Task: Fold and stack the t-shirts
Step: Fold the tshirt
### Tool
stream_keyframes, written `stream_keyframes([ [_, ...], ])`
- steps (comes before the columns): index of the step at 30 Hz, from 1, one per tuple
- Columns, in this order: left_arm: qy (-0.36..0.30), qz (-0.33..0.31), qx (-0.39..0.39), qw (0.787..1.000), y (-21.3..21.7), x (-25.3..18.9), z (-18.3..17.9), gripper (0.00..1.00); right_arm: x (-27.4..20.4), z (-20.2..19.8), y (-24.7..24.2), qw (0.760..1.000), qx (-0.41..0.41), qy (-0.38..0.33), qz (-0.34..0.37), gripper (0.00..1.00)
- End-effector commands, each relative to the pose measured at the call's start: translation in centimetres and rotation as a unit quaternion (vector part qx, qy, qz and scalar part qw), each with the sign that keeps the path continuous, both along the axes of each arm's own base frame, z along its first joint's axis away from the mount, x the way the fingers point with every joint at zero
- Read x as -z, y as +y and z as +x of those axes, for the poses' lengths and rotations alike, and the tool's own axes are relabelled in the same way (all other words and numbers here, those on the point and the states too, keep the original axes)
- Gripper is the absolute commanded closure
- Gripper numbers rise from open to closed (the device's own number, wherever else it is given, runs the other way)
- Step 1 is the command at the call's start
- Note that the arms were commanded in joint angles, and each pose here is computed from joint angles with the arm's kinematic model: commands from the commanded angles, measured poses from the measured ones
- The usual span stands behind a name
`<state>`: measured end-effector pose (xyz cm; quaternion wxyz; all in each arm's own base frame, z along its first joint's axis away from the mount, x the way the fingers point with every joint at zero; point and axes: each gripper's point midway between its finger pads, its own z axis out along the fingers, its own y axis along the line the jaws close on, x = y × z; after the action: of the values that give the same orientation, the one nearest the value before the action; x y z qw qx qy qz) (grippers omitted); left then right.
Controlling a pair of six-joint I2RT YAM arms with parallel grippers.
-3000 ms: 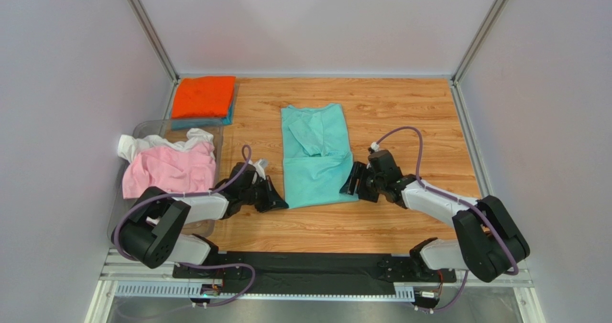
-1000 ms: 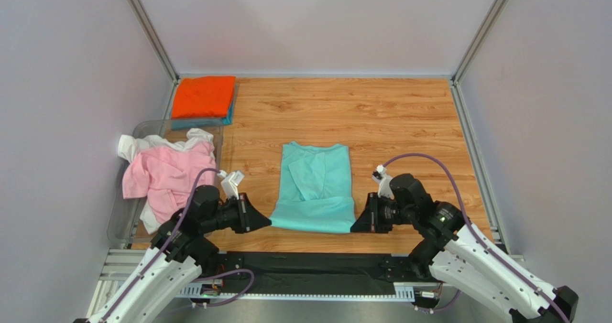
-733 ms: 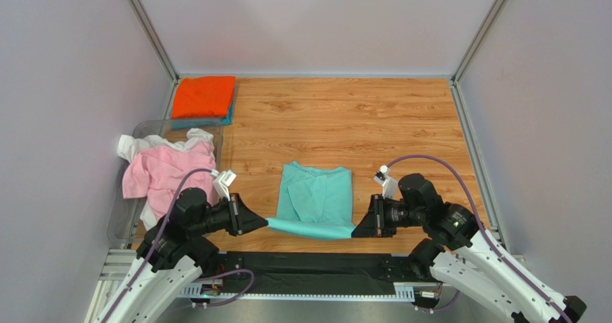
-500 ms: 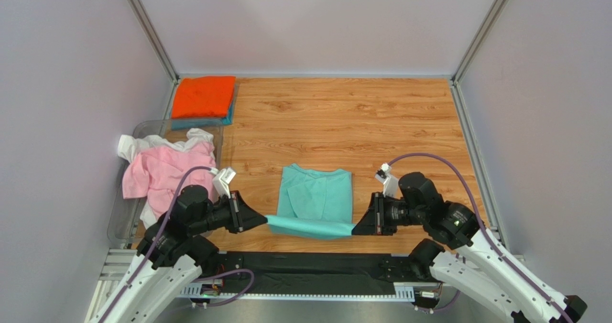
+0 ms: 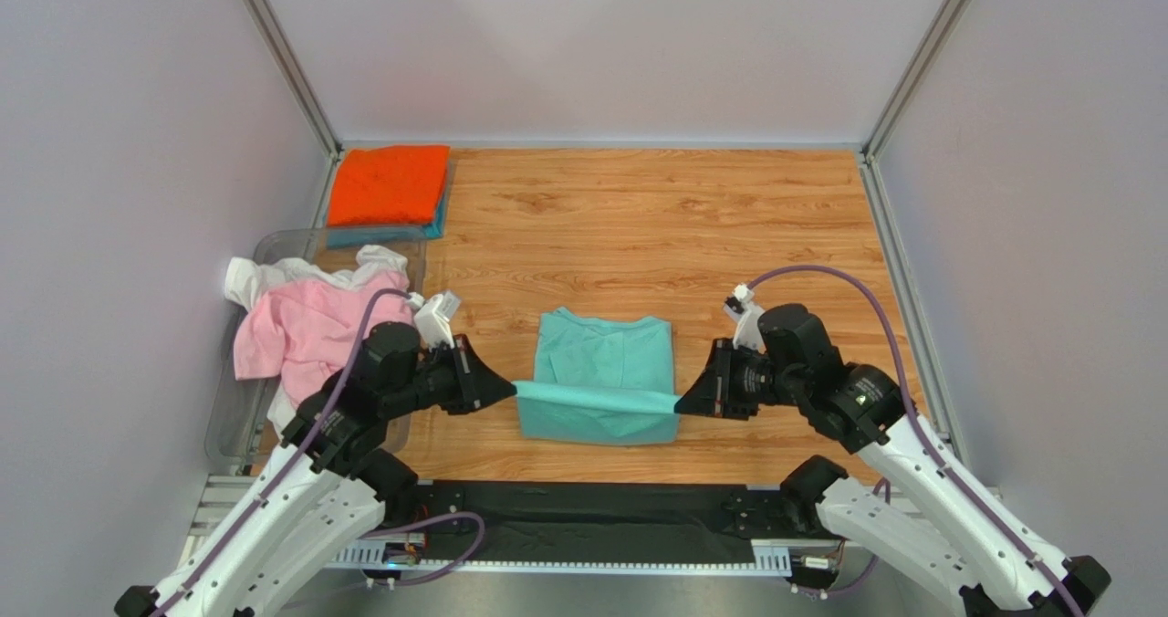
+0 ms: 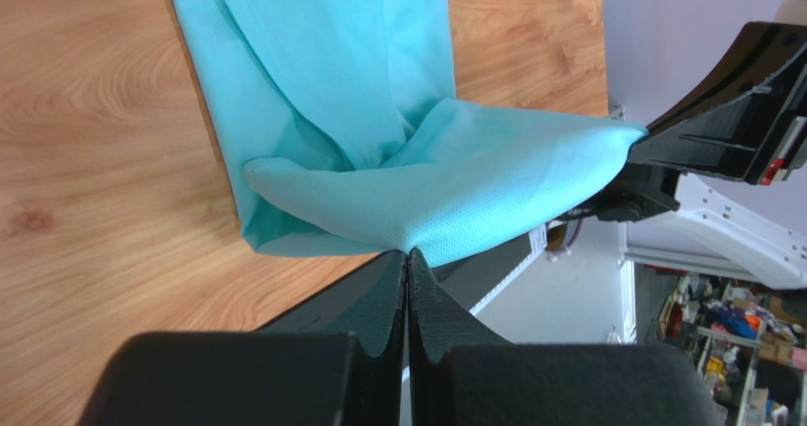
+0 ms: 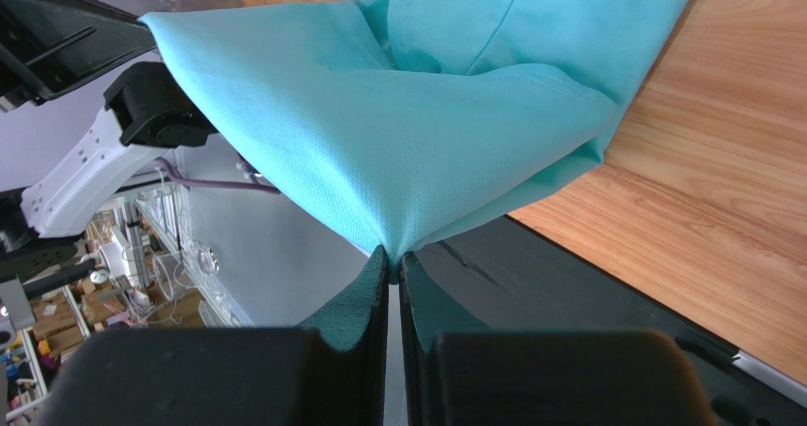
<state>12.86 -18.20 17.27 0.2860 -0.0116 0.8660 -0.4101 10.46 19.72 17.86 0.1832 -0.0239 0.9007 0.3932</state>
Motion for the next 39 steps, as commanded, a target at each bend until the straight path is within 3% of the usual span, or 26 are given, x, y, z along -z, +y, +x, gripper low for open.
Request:
stream_keyframes([
  [1, -0.062, -0.006, -0.019, 0.998, -0.4, -3.0, 2.6, 1.00, -1.3, 1.7, -0.2, 0.999, 0.005, -0.043, 0.001, 0.94],
  [9, -0.079, 0.019, -0.041, 0.996, -1.0, -3.3, 5.8, 1.00, -1.1, 4.7, -0.7, 0.997, 0.048, -0.050, 0.022, 0.95],
  [23, -0.095, 0.055, -0.009, 0.994, -4.1, -3.4, 10.7, 1.00, 0.2, 10.3, -2.4, 0.989, 0.128, -0.056, 0.042, 0.95],
  [39, -0.054, 0.110, -0.022, 0.992, -5.8, 1.6, 17.9, 1.00, 3.8, 17.2, -3.4, 0.983, 0.179, -0.032, -0.004, 0.95],
])
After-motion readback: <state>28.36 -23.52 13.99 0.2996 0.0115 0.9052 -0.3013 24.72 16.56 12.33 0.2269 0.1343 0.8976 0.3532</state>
